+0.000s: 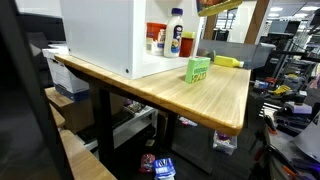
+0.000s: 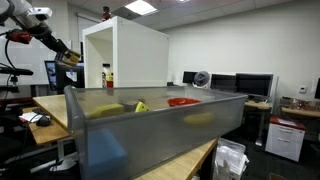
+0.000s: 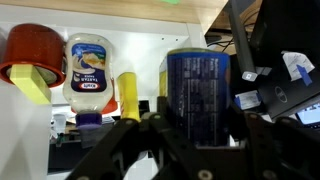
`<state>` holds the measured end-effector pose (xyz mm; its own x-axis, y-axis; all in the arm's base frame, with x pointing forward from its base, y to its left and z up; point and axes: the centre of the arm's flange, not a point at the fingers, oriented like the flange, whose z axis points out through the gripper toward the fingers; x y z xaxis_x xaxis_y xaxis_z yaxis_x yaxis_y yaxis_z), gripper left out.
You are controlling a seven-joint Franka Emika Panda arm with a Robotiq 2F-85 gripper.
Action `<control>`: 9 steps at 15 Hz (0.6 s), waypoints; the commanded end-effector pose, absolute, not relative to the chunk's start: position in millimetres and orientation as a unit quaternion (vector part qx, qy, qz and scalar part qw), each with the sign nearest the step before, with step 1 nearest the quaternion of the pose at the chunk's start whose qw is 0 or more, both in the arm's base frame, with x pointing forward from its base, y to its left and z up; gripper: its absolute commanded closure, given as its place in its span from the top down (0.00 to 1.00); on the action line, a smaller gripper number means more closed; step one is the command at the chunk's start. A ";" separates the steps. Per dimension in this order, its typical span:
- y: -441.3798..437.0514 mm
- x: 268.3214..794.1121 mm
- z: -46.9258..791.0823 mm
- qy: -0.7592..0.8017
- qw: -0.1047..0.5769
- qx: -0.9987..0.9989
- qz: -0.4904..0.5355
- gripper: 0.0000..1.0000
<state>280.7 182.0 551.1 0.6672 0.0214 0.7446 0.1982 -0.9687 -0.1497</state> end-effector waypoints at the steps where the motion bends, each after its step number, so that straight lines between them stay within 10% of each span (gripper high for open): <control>1: 181.3 276.4 552.5 -0.049 0.102 -0.902 -0.417 0.30; 9: 179.9 275.5 548.5 -0.053 0.090 -0.912 -0.397 0.30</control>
